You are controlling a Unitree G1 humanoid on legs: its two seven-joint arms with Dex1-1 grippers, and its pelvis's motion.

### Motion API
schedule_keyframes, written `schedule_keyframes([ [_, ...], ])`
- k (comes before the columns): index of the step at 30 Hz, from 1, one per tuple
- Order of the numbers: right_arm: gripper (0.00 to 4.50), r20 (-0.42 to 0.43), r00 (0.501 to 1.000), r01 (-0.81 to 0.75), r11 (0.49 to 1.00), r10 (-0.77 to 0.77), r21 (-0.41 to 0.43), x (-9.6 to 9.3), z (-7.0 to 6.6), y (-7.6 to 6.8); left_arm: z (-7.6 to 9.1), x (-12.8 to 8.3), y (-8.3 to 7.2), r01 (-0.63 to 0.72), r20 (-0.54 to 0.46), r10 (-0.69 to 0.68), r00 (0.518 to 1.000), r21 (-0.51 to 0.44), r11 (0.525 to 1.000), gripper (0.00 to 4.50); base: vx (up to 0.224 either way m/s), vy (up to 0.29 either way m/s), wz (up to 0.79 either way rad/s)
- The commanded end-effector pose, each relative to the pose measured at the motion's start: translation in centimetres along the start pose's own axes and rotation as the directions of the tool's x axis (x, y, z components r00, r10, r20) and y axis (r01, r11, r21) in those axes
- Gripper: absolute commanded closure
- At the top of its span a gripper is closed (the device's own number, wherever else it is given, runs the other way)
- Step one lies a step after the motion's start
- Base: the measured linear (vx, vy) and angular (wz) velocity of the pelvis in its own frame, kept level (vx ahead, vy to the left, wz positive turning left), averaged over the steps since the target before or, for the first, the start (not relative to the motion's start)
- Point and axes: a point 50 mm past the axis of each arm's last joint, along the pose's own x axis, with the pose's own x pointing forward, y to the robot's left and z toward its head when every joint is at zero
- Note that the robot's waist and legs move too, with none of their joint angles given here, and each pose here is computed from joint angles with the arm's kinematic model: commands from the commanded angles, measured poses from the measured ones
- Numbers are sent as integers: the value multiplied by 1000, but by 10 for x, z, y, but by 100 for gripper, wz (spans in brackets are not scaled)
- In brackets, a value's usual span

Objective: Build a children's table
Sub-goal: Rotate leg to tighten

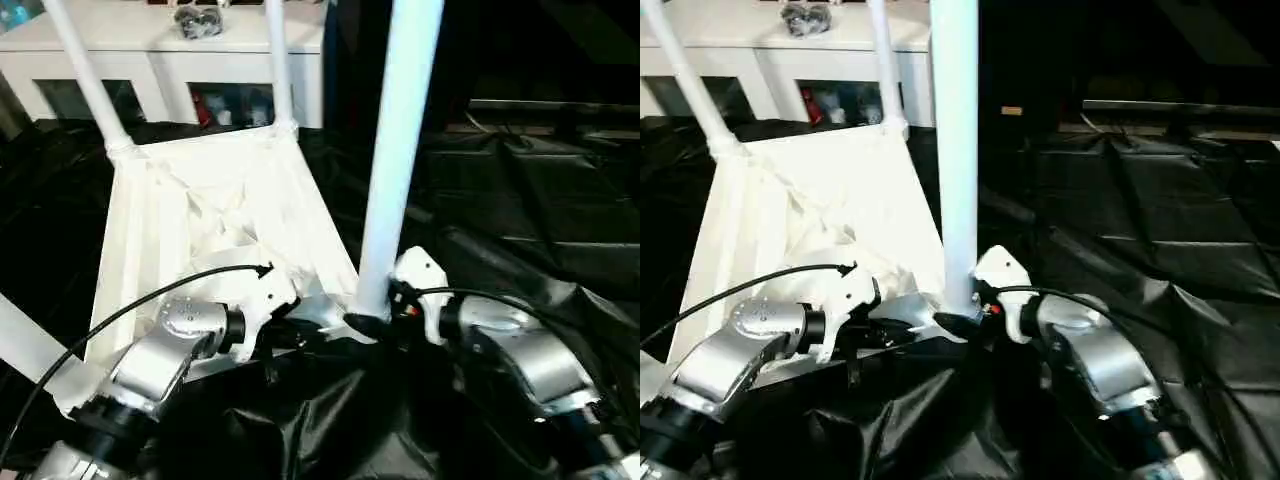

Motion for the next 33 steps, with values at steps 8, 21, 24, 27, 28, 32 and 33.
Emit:
schedule_keyframes([
  [8,172,23,998,65,998,-65,4,11,1,-10,-8,3,5,-17,-63,14,998,-44,999,450,0,0,0],
  [21,176,1,940,337,926,-342,173,62,-8,2,32,68,16,-309,-11,309,951,-79,948,450,0,0,0],
  [24,106,44,953,288,940,-300,182,64,-3,6,39,75,12,-286,16,286,958,-43,957,450,0,0,0],
  [27,85,69,955,270,940,-290,210,58,0,1,40,72,11,-260,31,261,965,-28,965,450,0,0,0],
  [28,71,74,956,264,942,-284,206,56,0,-1,40,71,11,-251,37,252,967,-24,968,450,0,0,0],
  [32,38,90,976,190,976,-199,103,40,5,-9,36,57,10,-172,65,171,983,19,985,450,0,0,0],
  [33,38,89,986,135,989,-141,63,33,6,-8,35,51,8,-131,73,128,989,38,991,450,0,0,0],
])
